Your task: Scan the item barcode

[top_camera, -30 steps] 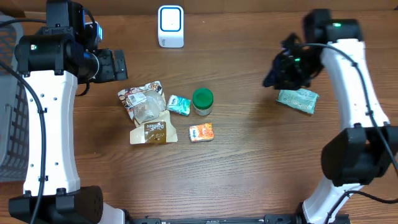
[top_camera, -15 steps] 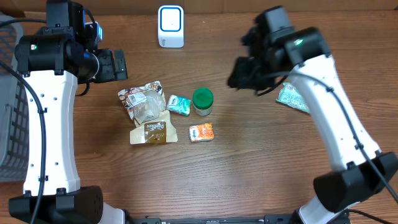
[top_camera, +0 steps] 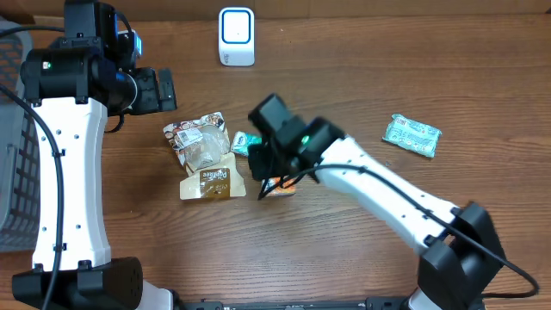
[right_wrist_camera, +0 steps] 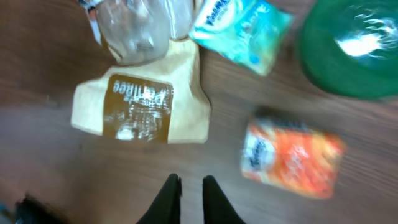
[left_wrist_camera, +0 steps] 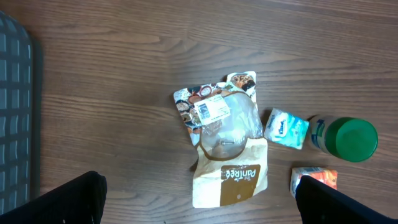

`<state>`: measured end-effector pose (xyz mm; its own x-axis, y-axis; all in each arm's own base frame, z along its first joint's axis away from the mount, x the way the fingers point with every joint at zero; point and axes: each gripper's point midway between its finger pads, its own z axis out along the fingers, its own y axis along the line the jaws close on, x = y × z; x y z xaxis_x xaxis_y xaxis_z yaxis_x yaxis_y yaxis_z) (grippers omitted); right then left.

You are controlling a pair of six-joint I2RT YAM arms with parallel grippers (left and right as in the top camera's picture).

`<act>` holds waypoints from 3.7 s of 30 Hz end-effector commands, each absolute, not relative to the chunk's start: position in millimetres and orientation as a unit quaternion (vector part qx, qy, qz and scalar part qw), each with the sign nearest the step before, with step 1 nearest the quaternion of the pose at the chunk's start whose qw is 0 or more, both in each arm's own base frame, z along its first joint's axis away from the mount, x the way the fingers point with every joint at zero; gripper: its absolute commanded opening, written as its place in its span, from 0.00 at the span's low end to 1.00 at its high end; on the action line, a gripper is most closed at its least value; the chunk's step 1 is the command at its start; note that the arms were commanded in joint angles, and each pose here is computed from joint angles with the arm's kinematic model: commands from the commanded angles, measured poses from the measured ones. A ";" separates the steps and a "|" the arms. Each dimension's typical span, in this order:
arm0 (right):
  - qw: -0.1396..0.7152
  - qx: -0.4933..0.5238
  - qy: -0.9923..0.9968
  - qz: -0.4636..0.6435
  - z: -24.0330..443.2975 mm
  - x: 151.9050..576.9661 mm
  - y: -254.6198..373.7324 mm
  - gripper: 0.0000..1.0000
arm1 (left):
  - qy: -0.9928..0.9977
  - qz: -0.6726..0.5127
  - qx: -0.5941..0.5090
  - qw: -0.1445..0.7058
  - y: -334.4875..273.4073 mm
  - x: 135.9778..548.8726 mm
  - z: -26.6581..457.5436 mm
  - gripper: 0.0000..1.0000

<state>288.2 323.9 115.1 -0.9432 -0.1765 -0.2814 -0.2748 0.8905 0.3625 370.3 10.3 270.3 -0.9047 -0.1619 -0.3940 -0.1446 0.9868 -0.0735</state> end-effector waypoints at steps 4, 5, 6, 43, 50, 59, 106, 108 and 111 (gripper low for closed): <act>0.137 -0.117 0.962 0.207 70.1 275.9 327.0 0.06 | 0.975 -0.018 -0.069 0.209 10.6 372.2 273.7 0.99; 0.139 -0.119 0.961 0.209 64.3 274.2 327.5 0.06 | 0.975 -0.018 -0.069 0.209 10.6 372.3 273.7 1.00; 0.139 -0.120 0.960 0.210 59.8 273.1 327.4 0.06 | 0.975 -0.018 -0.069 0.209 10.6 372.3 273.7 1.00; 0.099 0.076 0.987 0.105 24.6 290.7 244.0 0.24 | 0.975 -0.018 -0.069 0.209 10.5 372.3 273.7 0.99; 0.087 0.078 0.987 0.107 15.9 290.6 244.7 0.25 | 0.975 -0.018 -0.069 0.209 10.6 372.3 273.7 0.99; 0.079 0.056 0.988 0.122 12.9 290.3 250.3 0.15 | 0.975 -0.018 -0.069 0.209 10.6 372.3 273.7 1.00; -0.010 -0.071 0.946 0.316 92.3 301.4 234.1 0.04 | 0.975 -0.018 -0.069 0.209 10.6 372.3 273.7 0.99; -0.027 -0.065 0.953 0.293 82.9 286.6 242.8 0.04 | 0.975 -0.018 -0.069 0.209 10.6 372.3 273.7 0.99; -0.037 -0.072 0.960 0.269 77.4 271.5 255.3 0.04 | 0.975 -0.018 -0.069 0.209 10.6 372.3 273.7 0.99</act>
